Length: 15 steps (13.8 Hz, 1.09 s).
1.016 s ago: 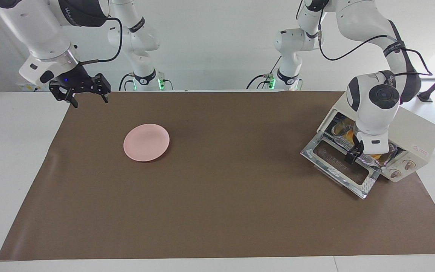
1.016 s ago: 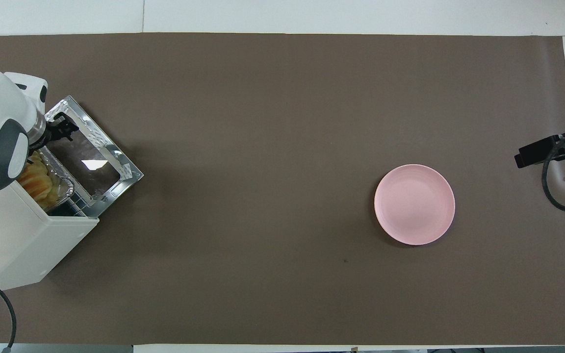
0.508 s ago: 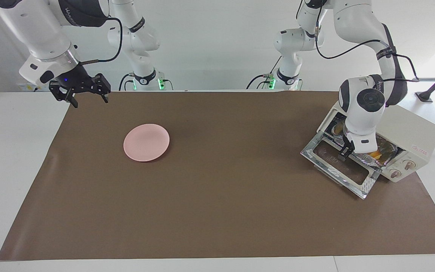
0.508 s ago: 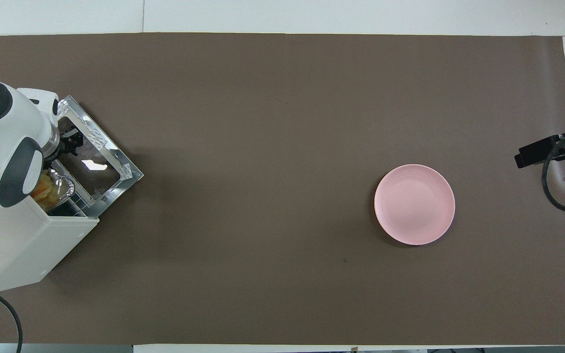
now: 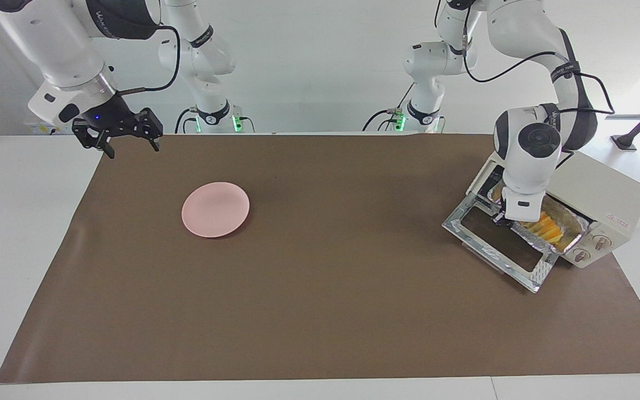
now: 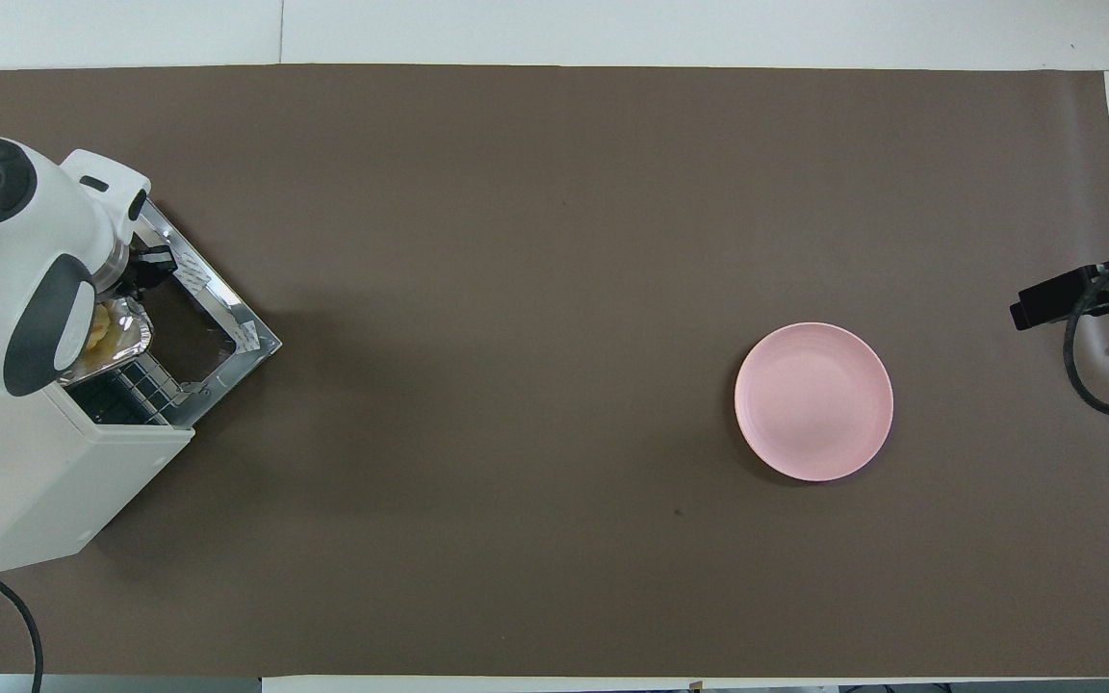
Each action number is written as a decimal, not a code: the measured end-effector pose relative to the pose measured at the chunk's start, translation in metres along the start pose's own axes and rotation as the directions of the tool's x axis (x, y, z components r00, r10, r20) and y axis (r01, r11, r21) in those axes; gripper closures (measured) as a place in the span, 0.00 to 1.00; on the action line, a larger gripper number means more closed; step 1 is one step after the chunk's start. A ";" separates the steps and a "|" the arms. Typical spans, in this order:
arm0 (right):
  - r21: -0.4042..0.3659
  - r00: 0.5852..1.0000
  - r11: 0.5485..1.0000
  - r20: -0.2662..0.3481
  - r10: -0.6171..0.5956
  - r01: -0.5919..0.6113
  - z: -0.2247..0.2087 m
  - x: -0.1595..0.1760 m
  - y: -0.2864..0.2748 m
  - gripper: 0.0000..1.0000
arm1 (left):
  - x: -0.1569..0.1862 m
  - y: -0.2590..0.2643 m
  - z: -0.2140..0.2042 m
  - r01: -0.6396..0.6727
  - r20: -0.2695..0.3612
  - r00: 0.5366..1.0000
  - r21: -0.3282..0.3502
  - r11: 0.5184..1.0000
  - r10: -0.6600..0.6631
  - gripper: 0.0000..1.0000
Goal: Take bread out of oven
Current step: 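Grasp the foil tray edge with the left gripper, then pull the foil tray out and set it on the table with the left gripper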
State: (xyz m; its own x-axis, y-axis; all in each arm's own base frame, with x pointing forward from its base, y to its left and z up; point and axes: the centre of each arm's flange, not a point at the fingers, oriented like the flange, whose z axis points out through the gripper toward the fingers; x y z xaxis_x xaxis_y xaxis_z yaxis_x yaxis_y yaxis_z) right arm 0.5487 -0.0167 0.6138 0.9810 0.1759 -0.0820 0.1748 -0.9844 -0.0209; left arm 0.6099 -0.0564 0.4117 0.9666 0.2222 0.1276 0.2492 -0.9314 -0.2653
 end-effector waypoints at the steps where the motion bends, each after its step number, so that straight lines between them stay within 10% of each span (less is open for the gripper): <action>1: 0.000 1.000 1.000 0.000 0.000 0.000 0.000 0.000 0.000 0.00 | 0.002 0.028 -0.019 -0.088 -0.034 0.996 -0.034 0.995 0.087 0.98; 8: 0.000 1.000 1.000 0.000 0.000 0.000 0.000 0.000 0.000 0.00 | -0.087 0.231 -0.083 -0.460 -0.154 0.888 -0.263 0.848 0.434 0.98; 15: 0.000 1.000 1.000 0.000 0.000 0.000 0.000 0.000 0.000 0.00 | -0.128 0.307 -0.036 -0.545 -0.093 0.836 -0.252 0.799 0.541 0.98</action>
State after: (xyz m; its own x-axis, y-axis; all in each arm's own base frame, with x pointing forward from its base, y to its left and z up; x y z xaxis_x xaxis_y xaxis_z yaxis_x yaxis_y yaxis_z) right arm 0.5487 -0.0167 0.6137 0.9810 0.1759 -0.0823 0.1748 -0.9844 -0.0210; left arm 0.5602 -0.3808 0.3483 0.9371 -0.3450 0.0523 -0.3432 -0.9384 -0.0406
